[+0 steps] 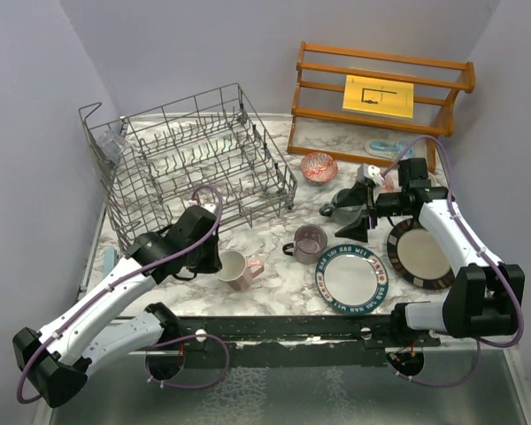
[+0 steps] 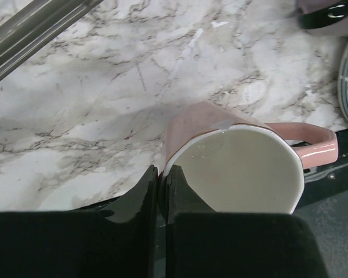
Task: Load the mixed dishes into the dish rack
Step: Pick up the cup at the center of the board, then turn the cup upside down in the dish rack.
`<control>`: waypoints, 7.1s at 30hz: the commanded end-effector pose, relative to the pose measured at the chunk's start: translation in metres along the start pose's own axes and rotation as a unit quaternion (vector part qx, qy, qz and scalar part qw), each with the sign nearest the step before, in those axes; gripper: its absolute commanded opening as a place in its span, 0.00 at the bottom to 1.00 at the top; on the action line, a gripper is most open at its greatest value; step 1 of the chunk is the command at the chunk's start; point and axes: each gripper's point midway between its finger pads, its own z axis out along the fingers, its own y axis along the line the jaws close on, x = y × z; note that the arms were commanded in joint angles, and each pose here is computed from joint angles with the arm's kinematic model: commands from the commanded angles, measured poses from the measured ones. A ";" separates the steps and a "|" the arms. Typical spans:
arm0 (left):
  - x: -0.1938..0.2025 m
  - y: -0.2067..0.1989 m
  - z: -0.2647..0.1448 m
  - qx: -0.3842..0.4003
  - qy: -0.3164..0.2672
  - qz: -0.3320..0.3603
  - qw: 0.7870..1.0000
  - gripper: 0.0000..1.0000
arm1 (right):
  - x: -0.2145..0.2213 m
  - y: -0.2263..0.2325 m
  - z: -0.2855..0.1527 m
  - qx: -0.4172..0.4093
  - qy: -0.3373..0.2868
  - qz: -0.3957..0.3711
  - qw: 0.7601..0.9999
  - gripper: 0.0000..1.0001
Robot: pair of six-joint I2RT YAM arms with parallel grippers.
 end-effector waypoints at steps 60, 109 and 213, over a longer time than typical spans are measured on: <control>-0.277 -0.204 -0.121 0.219 -0.688 0.246 0.646 0.00 | -0.166 0.029 -0.033 0.005 -0.119 0.265 0.957 0.96; -0.233 -0.252 -0.113 0.292 -0.717 0.306 0.554 0.24 | -0.147 0.030 -0.030 -0.072 -0.140 0.476 0.865 0.01; -0.193 -0.066 -0.302 0.212 -0.642 0.102 0.730 0.82 | -0.119 0.068 0.471 -0.133 -0.014 -0.258 0.957 0.11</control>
